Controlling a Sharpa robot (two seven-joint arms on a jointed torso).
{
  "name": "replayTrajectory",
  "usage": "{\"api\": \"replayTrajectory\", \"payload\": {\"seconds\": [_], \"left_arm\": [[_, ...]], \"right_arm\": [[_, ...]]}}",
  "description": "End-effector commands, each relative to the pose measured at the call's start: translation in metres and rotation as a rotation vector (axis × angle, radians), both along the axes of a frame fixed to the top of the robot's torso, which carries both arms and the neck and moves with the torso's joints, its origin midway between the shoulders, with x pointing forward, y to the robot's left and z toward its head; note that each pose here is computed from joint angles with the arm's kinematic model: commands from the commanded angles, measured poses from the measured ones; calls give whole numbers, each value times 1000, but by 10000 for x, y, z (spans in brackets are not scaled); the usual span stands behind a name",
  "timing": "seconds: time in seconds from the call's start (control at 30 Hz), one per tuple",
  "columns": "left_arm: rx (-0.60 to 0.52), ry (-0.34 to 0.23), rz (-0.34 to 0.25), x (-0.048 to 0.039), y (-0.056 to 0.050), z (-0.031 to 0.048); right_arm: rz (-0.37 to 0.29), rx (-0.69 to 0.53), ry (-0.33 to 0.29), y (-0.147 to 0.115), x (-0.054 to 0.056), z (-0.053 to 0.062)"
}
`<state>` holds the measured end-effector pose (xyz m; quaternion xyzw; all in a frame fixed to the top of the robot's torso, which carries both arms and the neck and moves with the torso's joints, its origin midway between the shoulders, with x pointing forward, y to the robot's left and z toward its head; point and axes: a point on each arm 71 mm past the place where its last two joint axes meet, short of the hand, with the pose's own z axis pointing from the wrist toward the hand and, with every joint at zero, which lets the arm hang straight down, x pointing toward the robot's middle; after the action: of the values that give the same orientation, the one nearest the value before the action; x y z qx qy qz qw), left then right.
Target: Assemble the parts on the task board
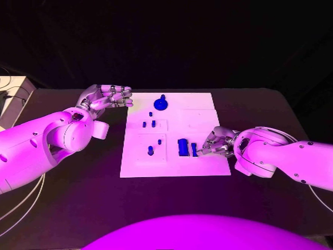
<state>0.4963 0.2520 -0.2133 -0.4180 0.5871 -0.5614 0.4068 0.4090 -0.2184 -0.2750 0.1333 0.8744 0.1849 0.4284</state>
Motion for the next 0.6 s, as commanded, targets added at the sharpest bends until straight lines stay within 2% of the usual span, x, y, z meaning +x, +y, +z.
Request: {"api": "replayTrajectory", "payload": {"seconds": [0.03, 0.13, 0.4, 0.6], "left_arm": [[-14, -1, -13, -4, -15, 8], [-14, -1, -13, -3, -14, 7], [-20, -5, -15, 1, -17, 7], [-43, -4, -1, 24, -14, -12]], "right_arm": [[15, -4, 10, 10, -30, -22], [2, 52, -24, 15, -20, 9], [-63, 351, -239, -28, 56, 223], [-146, 549, -333, -193, 238, 345]]}}
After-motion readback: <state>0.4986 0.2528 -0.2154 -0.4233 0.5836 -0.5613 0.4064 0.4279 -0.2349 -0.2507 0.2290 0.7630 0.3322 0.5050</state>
